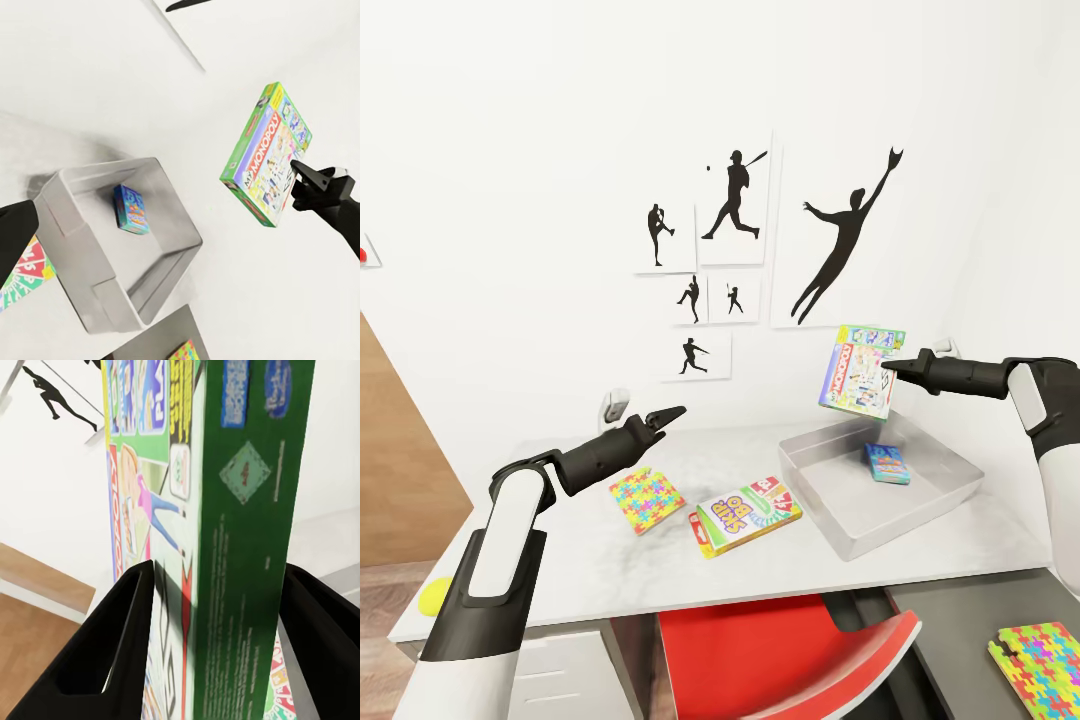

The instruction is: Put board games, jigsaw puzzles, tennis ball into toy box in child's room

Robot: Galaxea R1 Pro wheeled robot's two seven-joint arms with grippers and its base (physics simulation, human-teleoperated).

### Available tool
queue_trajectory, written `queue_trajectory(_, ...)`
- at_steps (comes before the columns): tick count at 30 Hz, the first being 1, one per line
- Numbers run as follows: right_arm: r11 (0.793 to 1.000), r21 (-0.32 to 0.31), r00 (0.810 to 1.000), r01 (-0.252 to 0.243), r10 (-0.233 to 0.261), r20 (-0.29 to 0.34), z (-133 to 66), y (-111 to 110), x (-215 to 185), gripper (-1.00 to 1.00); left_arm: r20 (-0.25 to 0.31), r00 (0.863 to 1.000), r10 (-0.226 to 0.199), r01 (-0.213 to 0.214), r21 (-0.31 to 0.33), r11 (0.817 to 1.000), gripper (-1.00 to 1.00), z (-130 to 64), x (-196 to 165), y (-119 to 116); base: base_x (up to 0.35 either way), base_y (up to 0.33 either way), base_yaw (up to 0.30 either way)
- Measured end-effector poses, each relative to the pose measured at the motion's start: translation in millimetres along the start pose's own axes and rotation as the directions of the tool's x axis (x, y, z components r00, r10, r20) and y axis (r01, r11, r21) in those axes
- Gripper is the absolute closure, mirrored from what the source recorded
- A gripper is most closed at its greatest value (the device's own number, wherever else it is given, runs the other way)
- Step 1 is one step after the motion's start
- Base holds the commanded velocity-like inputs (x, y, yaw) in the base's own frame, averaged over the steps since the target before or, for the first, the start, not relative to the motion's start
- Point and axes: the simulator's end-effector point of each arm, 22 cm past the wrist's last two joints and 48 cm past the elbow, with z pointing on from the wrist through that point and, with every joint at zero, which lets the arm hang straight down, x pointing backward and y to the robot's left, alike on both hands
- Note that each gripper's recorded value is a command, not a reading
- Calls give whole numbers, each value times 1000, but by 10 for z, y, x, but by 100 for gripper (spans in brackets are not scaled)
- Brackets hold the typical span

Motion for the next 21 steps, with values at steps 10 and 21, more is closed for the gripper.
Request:
queue_trajectory(10,1000,0,1000,0,0,0,0,0,0,100,0,1000,0,0,0,1000,-100,0,0,0,0,0,0)
queue_trajectory(21,1000,0,1000,-3,3,-1,-4,1,1,100,-2,1000,2,-2,-3,1000,-100,13,11,-2,0,0,0)
